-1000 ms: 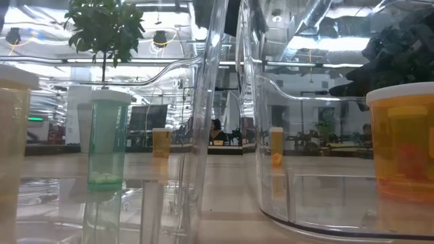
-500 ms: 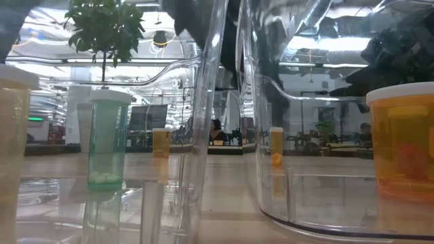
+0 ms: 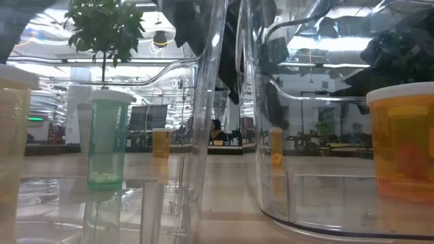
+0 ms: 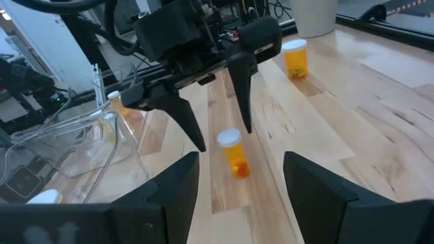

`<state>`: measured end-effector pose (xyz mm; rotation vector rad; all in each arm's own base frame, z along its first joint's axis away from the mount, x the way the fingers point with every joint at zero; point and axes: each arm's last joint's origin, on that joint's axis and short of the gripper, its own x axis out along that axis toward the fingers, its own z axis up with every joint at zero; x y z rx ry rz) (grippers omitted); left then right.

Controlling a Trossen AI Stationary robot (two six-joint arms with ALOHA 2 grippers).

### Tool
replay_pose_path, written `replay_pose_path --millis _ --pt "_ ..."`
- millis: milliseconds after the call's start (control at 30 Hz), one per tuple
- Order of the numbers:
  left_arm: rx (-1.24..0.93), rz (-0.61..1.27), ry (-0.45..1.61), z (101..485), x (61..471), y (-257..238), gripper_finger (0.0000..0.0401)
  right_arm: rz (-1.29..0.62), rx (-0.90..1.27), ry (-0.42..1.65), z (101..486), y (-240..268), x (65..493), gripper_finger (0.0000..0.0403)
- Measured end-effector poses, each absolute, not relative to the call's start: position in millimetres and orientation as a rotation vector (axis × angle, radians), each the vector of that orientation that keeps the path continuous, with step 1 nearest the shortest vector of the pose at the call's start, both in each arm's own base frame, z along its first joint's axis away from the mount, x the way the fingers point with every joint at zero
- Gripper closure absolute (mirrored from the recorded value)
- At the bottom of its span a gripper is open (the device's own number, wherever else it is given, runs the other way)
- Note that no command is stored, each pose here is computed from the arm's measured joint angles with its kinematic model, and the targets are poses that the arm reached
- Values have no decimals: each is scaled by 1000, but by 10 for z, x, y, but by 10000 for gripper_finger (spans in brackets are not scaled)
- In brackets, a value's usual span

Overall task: Pick and place medicine bottles into bin by pill shape (circle, oval)
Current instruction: Put the orange capsule bottle into the right transparent bin

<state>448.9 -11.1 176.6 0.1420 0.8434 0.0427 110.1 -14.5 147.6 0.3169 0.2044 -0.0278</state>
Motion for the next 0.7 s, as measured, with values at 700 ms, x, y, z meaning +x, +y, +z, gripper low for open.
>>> replay_pose_path --millis 700 --pt "135 2 872 1732 4475 -105 259 -28 317 204 1476 -145 1101 178"
